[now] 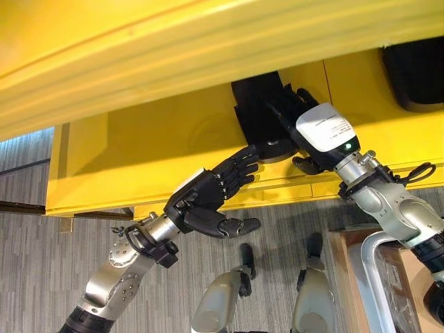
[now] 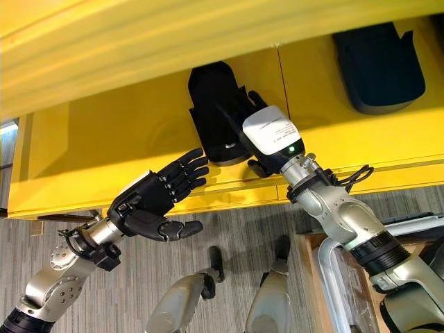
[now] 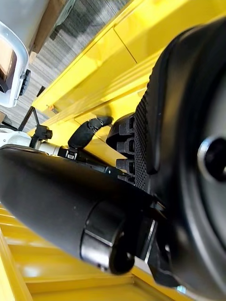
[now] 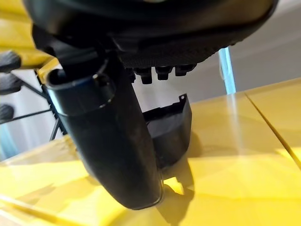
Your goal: Move parts from the plastic box to the shelf.
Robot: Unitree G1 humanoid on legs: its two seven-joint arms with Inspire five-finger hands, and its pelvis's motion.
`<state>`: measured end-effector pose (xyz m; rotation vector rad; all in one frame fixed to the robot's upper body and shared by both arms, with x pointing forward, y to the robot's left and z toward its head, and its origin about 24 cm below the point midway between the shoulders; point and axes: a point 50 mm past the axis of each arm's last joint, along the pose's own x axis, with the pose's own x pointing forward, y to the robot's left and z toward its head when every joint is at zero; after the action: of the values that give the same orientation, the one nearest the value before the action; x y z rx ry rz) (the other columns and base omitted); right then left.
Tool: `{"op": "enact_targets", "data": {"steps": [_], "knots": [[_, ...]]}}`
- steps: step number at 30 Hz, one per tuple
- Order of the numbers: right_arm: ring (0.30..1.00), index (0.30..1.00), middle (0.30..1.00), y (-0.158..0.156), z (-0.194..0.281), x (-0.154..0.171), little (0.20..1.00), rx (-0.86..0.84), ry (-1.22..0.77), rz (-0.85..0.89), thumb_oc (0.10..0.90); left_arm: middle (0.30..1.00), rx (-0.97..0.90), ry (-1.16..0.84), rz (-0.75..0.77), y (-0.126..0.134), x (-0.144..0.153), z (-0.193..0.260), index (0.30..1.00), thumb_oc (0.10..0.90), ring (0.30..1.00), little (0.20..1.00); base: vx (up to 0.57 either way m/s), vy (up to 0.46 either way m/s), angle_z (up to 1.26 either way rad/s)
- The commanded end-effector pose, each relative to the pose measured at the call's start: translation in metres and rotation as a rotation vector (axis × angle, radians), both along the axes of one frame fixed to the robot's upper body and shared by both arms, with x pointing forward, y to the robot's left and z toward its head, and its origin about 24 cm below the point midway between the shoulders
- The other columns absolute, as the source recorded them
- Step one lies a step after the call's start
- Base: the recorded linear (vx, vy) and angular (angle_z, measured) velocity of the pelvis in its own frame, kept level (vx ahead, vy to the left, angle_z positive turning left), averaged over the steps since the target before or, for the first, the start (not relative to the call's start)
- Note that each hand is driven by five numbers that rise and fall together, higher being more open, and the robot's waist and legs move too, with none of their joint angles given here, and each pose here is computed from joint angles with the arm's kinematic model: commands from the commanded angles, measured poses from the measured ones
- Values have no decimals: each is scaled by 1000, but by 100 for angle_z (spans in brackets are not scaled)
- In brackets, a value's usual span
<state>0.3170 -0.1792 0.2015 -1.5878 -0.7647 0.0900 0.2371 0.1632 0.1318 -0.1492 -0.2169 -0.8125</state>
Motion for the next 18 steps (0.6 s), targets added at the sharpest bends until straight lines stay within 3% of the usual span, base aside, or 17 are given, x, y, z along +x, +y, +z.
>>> {"op": "enact_targets", "data": {"steps": [1, 18], "knots": [[1000, 1000, 1000, 14, 64, 1, 1000, 43, -304, 48, 900, 1000, -62, -180, -77, -4, -9, 35, 1000, 900, 1000, 1000, 0, 0, 0], [1000, 1000, 1000, 24, 73, 9, 1000, 95, -366, 21, 900, 1000, -75, -188, -104, -14, -6, 37, 1000, 900, 1000, 1000, 0, 0, 0]]}}
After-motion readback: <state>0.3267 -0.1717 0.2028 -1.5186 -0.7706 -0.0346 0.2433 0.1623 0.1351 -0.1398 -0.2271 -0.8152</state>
